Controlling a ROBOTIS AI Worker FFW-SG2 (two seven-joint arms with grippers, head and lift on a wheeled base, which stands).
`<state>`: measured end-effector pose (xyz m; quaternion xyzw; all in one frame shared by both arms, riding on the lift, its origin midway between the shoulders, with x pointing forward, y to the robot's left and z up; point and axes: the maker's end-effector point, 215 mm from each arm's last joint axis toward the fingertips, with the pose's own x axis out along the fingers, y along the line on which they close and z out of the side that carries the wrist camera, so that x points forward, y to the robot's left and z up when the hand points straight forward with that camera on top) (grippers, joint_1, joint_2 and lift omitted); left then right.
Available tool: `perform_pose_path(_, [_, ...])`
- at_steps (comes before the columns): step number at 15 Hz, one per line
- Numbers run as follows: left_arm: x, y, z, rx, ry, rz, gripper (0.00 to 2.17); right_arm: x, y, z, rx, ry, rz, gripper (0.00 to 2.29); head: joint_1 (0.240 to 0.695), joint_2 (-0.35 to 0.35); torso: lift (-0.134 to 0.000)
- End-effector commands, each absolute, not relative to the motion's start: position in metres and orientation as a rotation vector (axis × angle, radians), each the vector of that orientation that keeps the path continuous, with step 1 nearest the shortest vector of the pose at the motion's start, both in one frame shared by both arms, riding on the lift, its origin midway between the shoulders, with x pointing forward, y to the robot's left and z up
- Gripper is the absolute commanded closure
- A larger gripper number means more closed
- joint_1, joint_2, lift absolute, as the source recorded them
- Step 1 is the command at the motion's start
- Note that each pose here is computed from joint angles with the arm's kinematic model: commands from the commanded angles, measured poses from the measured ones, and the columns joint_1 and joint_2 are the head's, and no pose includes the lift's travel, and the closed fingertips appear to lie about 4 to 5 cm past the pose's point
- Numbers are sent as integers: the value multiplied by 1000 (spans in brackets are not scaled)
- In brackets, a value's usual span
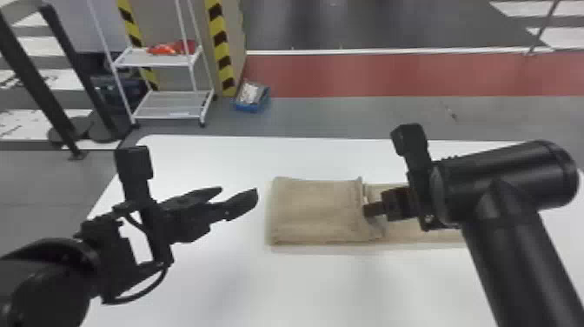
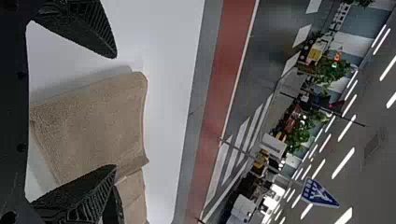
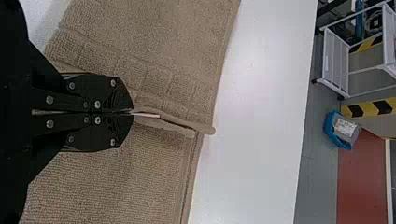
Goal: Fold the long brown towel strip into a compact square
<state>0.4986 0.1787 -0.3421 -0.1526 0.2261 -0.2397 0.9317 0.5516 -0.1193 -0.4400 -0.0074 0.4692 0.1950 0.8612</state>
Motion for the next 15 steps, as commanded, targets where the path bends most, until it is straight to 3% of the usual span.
perform_pose_path(1, [496, 184, -342, -317, 462, -484, 36, 544, -117, -441, -8, 987, 413, 1332, 695, 61, -124])
perform_pose_path(9, [497, 188, -343, -307, 465, -477, 36, 535, -133, -374, 111, 818, 408, 1332, 695, 73, -124])
perform_pose_path(13, [497, 191, -345, -297, 470, -466, 36, 535, -218, -365, 193, 782, 314, 1332, 695, 45, -124])
perform_pose_path(15, [498, 191, -349, -288, 474, -458, 36, 522, -261, -357, 228, 755, 271, 1369, 695, -11, -124])
